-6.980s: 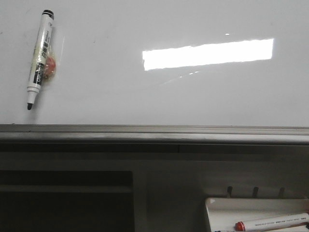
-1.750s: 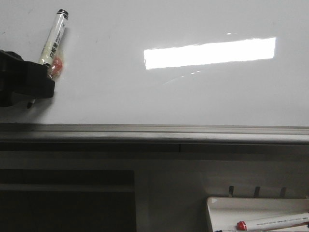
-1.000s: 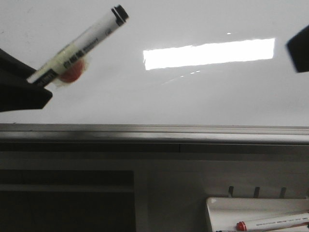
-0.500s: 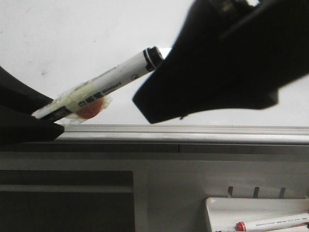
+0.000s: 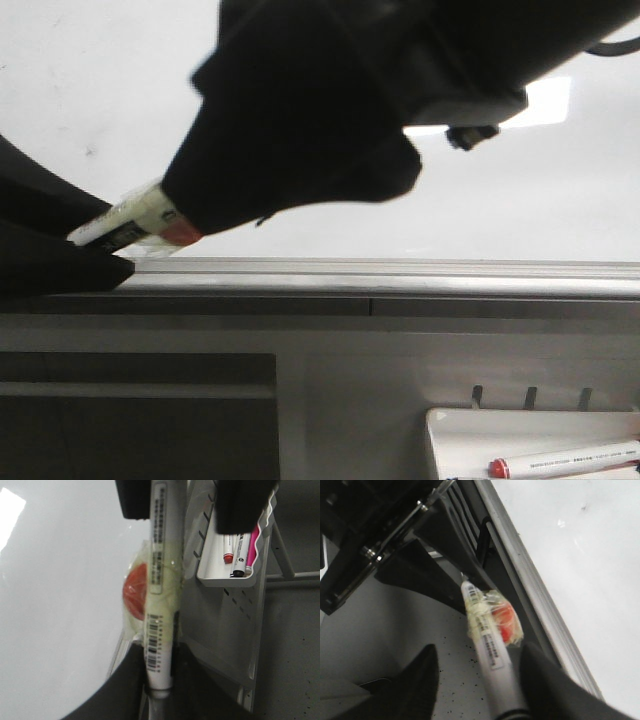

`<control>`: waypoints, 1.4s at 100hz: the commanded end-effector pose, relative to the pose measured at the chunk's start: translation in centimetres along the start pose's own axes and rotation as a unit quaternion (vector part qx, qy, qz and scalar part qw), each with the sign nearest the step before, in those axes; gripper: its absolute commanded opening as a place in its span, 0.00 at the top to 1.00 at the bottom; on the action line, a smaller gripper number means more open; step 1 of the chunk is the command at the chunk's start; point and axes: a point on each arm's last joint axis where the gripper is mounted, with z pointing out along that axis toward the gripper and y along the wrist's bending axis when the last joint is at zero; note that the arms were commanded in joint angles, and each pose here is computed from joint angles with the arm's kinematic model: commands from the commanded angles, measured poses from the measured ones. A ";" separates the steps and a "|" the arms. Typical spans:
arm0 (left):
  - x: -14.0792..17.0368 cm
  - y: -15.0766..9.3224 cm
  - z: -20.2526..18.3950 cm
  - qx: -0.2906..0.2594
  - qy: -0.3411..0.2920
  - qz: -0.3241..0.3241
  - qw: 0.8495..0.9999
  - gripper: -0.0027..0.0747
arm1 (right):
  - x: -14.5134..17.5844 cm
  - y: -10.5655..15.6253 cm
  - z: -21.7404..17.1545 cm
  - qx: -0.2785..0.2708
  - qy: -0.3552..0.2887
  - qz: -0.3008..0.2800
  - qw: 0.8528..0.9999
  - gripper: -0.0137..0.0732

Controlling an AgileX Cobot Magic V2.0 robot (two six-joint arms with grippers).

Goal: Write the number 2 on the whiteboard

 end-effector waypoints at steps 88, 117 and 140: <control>-2.5 2.2 -6.8 -0.123 -0.119 -0.017 0.985 0.38 | -2.6 -3.2 -1.6 0.093 -0.112 0.020 0.989 0.92; -2.0 2.3 -10.5 -0.179 -0.132 -0.030 0.974 0.52 | -3.4 -4.4 -2.2 0.116 -0.141 0.054 0.982 0.92; -1.7 3.4 -11.0 -0.219 -0.119 -0.090 0.964 0.56 | -4.6 -7.3 -2.9 0.107 -0.076 0.091 0.987 0.91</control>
